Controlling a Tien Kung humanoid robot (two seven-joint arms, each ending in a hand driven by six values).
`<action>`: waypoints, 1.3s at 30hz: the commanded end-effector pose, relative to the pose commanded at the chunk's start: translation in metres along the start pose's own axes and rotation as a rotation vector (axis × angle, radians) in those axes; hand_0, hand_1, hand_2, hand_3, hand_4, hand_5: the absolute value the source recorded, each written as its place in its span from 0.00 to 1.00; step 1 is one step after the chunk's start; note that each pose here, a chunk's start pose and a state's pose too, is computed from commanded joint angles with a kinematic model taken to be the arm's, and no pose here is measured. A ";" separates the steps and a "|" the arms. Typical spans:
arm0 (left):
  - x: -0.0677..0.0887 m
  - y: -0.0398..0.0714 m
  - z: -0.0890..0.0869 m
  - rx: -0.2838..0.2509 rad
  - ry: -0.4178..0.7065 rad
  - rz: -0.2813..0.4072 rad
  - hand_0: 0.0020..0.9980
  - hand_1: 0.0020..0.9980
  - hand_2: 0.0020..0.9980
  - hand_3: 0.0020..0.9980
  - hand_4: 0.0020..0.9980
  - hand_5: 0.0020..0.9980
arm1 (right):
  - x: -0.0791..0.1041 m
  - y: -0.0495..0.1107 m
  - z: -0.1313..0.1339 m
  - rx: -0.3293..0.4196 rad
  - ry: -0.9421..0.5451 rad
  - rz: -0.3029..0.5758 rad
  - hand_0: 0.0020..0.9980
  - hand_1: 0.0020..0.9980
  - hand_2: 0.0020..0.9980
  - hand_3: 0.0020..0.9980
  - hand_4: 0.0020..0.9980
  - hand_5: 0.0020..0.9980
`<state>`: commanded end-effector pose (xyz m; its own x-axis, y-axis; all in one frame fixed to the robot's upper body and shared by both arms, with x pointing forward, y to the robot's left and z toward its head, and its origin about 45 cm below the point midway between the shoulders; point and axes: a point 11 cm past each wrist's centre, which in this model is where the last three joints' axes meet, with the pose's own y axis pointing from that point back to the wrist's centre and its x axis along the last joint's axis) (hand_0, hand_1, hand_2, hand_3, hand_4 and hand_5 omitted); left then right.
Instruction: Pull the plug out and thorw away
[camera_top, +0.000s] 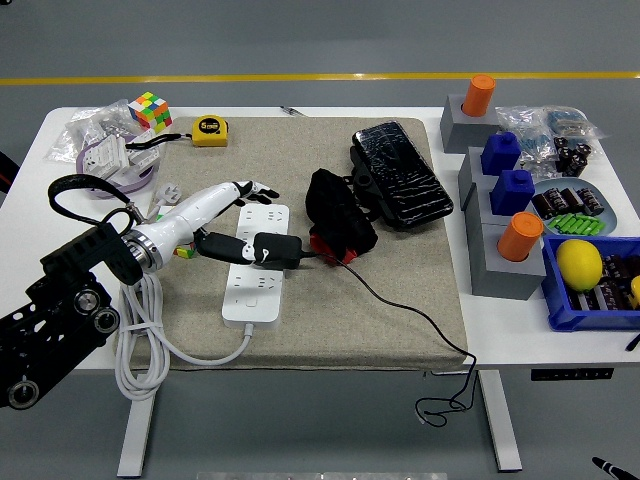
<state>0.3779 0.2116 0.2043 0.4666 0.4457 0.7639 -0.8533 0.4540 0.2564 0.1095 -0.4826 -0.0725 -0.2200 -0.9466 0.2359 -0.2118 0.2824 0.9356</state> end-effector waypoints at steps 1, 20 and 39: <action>0.000 0.000 0.000 -0.001 -0.001 0.001 0.77 0.86 0.82 0.85 1.00 0.30 | 0.000 0.000 0.000 0.000 0.000 0.001 0.63 0.63 0.62 0.57 0.99 0.46; -0.023 -0.026 -0.002 0.020 -0.059 -0.043 0.62 0.67 0.66 0.71 1.00 0.12 | 0.002 0.000 0.002 -0.007 0.012 0.003 0.63 0.63 0.62 0.57 0.99 0.46; -0.028 -0.038 -0.014 0.087 -0.009 -0.062 0.53 0.55 0.53 0.55 0.83 0.00 | 0.001 0.000 0.003 -0.007 -0.001 0.000 0.63 0.63 0.62 0.57 0.99 0.46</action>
<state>0.4008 0.1926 0.1648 0.5172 0.4117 0.7504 -0.8401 0.4118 0.3531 0.1063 -0.4826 -0.0733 -0.2212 -0.9463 0.2359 -0.2053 0.2816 0.9373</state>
